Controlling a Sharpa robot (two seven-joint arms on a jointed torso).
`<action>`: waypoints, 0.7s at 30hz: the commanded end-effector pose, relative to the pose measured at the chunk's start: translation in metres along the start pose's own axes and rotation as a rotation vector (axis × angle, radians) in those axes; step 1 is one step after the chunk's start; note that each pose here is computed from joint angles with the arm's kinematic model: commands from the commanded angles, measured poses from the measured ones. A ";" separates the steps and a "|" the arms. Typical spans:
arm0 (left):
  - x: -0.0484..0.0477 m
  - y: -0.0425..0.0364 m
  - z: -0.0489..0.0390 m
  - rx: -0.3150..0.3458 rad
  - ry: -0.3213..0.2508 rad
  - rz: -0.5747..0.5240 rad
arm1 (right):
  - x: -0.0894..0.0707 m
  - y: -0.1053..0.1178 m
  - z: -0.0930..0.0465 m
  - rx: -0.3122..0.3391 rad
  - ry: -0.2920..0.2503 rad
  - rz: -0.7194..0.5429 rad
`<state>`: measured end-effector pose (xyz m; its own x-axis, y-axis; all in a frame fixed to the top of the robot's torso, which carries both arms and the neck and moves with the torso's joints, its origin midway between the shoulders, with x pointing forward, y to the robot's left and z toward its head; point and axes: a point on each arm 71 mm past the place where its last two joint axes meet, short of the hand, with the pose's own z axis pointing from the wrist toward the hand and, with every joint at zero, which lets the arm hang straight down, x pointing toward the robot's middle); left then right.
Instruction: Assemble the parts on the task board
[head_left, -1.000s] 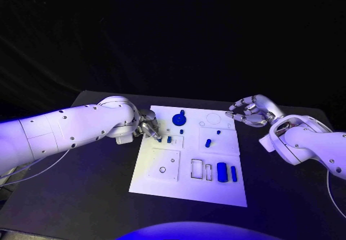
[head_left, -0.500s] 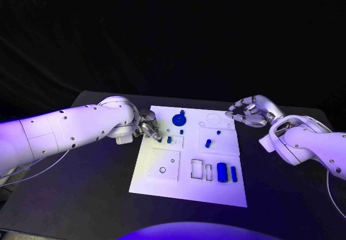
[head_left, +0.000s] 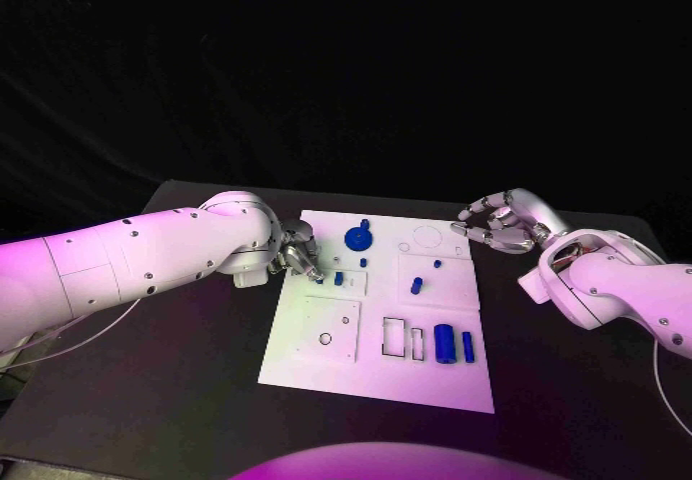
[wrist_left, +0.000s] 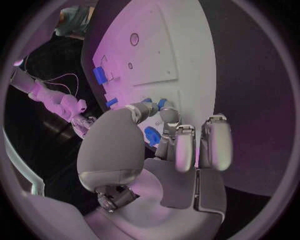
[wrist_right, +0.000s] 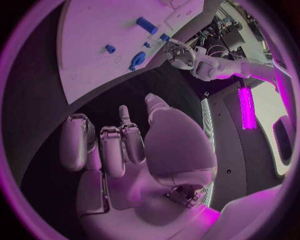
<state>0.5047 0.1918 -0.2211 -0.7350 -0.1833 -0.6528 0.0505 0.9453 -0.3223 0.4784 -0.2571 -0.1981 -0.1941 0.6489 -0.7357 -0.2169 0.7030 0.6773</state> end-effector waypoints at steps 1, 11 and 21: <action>0.0077 -0.0026 0.0016 0.000 0.057 0.013 | 0.002 0.001 0.000 -0.011 0.014 -0.004; 0.0062 -0.0022 0.0038 -0.020 0.043 0.002 | 0.002 0.001 0.000 -0.012 0.014 -0.003; 0.0025 -0.0009 0.0063 -0.032 0.014 -0.026 | 0.002 0.002 -0.001 -0.012 0.014 -0.003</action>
<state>0.5079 0.1896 -0.2244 -0.7422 -0.1908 -0.6424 0.0260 0.9497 -0.3120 0.4780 -0.2568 -0.1979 -0.1949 0.6492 -0.7353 -0.2177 0.7023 0.6778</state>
